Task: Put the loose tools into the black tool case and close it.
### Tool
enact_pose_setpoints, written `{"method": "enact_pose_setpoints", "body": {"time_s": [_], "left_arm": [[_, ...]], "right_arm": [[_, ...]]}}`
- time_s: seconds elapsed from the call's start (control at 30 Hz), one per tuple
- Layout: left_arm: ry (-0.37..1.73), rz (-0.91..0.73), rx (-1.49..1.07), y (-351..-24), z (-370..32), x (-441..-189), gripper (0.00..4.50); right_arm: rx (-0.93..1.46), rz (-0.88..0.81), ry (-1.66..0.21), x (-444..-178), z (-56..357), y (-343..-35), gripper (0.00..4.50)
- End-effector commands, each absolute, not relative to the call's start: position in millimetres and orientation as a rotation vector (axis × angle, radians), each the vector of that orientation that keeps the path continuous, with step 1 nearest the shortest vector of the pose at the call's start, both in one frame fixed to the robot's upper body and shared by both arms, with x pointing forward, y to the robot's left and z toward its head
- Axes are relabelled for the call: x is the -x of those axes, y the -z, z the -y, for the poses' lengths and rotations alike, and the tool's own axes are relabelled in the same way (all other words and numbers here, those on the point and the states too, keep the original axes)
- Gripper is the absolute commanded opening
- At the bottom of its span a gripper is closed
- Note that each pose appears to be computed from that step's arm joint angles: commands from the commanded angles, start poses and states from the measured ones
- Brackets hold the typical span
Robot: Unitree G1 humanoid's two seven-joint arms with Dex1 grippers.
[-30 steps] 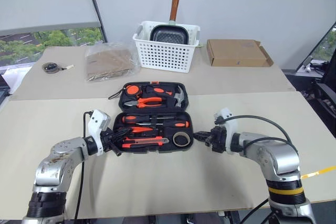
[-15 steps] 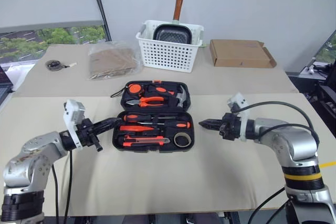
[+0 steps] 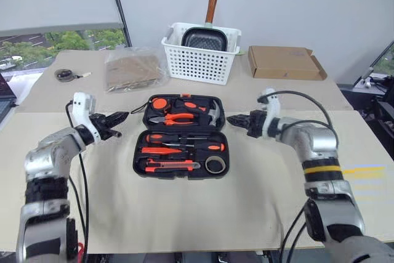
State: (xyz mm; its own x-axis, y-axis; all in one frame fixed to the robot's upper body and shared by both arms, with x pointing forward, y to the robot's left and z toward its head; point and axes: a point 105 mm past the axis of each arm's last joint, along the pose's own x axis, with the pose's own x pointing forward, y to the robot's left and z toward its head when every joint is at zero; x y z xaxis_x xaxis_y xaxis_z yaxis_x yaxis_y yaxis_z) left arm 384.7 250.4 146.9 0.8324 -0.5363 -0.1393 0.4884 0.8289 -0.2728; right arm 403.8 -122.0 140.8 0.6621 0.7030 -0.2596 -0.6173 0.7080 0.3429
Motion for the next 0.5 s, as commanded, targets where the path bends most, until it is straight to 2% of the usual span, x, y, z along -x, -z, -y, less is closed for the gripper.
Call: {"method": "enact_pose_setpoints", "body": {"time_s": [0.03, 0.23, 0.5], "left_arm": [[0.55, -0.219, 0.235, -152.3, -252.3, -398.8, 0.0], [0.536, -0.249, 0.268, -149.2, -251.8, -414.4, 0.0], [0.563, -0.252, 0.317, -149.9, -245.4, -419.7, 0.0]], "right_arm": [[-0.286, -0.34, -0.742, -417.4, 120.6, -156.9, 1.15], [-0.298, -0.385, -0.701, -430.4, 113.1, -146.4, 1.15], [-0.342, -0.391, -0.713, -434.2, 109.0, -145.1, 1.15]]}}
